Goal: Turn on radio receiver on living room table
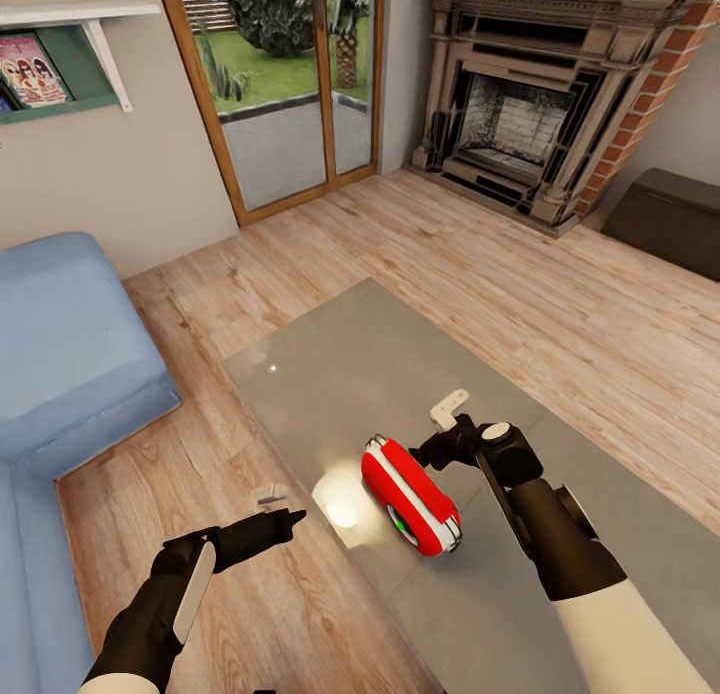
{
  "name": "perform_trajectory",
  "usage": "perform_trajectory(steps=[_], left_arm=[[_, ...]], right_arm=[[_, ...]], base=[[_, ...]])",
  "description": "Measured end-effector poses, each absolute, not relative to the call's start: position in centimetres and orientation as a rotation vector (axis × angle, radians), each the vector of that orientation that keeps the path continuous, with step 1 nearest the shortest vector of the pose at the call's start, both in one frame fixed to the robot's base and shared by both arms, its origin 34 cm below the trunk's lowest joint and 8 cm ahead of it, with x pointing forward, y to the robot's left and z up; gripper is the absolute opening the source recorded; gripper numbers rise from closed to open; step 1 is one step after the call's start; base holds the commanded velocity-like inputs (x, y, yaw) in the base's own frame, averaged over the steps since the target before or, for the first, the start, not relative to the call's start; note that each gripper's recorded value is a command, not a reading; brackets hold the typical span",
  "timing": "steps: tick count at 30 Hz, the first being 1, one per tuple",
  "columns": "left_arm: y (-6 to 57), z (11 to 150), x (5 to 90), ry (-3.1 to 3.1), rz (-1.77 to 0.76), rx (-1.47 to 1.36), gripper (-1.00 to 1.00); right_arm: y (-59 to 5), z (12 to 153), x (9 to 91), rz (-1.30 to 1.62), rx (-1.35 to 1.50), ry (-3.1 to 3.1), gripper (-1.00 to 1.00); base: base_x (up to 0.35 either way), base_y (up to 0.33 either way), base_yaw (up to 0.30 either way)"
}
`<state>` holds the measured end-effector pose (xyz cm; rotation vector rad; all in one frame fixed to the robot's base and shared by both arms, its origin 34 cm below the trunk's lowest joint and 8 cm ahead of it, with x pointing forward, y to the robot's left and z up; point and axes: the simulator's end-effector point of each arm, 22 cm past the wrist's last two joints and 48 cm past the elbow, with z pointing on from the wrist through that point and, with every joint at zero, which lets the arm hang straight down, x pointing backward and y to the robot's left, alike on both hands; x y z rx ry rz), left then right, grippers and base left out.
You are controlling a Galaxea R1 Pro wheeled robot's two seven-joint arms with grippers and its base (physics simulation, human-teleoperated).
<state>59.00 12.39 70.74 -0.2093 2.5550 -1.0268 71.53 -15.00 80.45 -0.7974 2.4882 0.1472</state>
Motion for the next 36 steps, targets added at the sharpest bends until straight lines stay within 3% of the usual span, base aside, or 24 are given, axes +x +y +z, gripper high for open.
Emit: perform_trajectory(steps=[36], left_arm=[[12.3,72.7,60.0,2.518,-1.023,-0.185,-1.00]], right_arm=[[-15.2,82.8,72.1,0.135,-0.780,2.459,1.00]], base=[[0.000,0.000,0.000]])
